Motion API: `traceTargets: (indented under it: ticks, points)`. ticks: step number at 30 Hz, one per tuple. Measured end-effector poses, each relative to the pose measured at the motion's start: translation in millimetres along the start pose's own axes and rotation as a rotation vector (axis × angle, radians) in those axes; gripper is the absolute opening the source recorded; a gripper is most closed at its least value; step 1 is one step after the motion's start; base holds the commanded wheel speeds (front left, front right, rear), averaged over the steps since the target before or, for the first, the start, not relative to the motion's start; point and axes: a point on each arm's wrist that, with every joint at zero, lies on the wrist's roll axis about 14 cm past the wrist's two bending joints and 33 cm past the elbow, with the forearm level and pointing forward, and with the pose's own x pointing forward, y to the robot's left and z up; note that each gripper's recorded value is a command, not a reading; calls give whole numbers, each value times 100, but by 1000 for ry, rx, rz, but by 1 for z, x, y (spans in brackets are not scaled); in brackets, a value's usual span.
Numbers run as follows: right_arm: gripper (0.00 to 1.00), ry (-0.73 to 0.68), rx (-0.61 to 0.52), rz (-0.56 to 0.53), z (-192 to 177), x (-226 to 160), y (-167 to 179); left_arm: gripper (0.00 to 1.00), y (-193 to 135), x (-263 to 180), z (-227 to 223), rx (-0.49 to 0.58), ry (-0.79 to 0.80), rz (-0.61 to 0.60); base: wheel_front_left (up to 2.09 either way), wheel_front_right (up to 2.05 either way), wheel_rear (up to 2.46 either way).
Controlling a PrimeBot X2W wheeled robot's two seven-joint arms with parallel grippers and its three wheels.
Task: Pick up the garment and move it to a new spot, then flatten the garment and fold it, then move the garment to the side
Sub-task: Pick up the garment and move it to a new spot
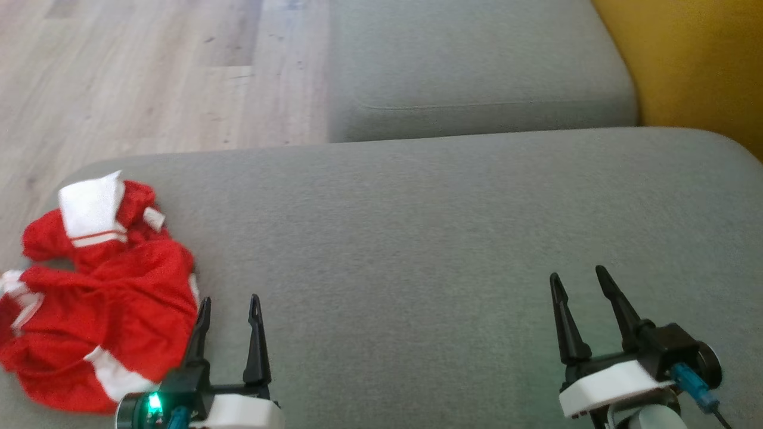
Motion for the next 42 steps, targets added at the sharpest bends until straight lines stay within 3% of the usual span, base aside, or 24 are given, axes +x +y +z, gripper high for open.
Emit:
traceTargets:
  ticks: [20,30,33,38,42]
  points:
    - [100,54,18,323,-15,41,99,100,117,-73,2,28,-12,403,0,0,0]
    - [100,89,1,450,-29,53,138,100,160,-113,10,66,-22,587,0,0,0]
    - [100,110,-15,467,-38,55,142,100,167,-108,27,93,-64,597,0,0,0]
    - [100,157,-65,484,-64,67,137,100,190,-52,82,208,-169,539,0,0,0]
    - [100,159,-110,496,-77,90,121,100,209,0,81,227,-65,496,0,0,0]
